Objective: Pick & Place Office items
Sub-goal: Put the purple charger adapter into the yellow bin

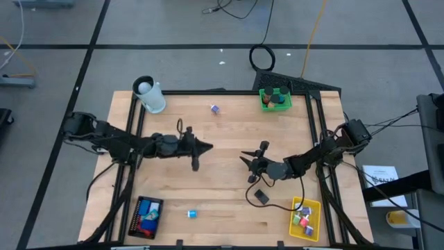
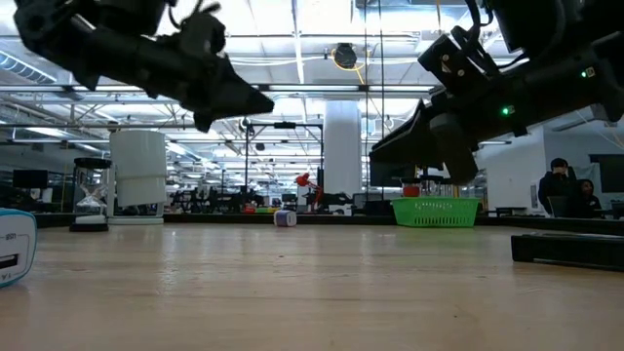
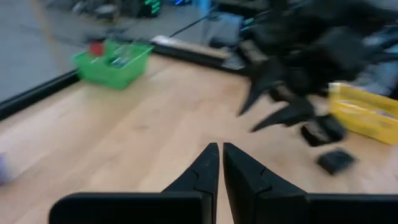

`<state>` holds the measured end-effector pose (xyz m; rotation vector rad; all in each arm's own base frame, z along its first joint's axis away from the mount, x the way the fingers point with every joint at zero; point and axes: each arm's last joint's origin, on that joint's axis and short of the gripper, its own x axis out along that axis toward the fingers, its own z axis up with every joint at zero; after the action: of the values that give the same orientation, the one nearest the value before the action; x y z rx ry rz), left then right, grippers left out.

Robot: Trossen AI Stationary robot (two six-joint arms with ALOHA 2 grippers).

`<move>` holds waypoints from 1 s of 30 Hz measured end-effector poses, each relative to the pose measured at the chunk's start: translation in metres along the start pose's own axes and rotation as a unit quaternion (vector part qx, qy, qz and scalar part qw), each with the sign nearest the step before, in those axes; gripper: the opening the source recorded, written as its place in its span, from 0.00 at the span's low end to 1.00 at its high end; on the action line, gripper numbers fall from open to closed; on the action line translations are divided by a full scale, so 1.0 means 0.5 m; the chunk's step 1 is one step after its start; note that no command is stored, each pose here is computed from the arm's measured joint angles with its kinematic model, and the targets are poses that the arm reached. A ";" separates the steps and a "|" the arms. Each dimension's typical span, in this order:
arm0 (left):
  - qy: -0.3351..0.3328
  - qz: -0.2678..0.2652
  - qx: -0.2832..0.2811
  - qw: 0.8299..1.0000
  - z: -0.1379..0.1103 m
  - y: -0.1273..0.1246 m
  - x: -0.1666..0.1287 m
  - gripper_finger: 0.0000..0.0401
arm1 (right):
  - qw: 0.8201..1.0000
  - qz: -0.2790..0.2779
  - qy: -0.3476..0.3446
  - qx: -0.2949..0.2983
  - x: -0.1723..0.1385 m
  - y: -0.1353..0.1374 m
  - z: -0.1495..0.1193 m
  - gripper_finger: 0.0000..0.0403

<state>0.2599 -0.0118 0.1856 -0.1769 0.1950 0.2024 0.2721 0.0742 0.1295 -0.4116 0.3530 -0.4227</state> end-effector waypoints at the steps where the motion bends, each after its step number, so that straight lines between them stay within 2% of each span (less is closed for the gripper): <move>1: 0.009 0.015 -0.006 1.000 0.003 0.006 0.004 0.07 | 1.000 -0.002 0.001 0.000 0.000 0.000 -0.001 0.24; 6: 0.049 0.110 -0.001 0.993 0.023 0.030 0.022 0.16 | 1.000 -0.001 0.004 -0.002 0.000 0.000 -0.002 0.24; 9: 0.052 0.146 -0.009 0.988 0.038 0.039 0.028 0.24 | 1.000 -0.001 0.006 -0.004 0.000 0.000 -0.003 0.24; 15: 0.030 0.202 -0.053 0.977 0.053 0.063 0.040 0.42 | 1.000 -0.001 0.006 0.004 0.000 0.000 -0.003 0.24; 22: 0.027 0.267 -0.089 0.959 0.031 0.106 0.066 0.59 | 1.000 -0.001 0.008 0.006 0.001 0.000 -0.004 0.24; 30: 0.037 0.307 -0.122 0.943 0.051 0.140 0.123 0.75 | 1.000 0.000 0.014 0.006 0.001 0.000 -0.007 0.24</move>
<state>0.3083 0.0716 0.1865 -0.3682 0.2963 0.8455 0.2711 0.0729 0.1265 -0.3942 0.3770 -0.4316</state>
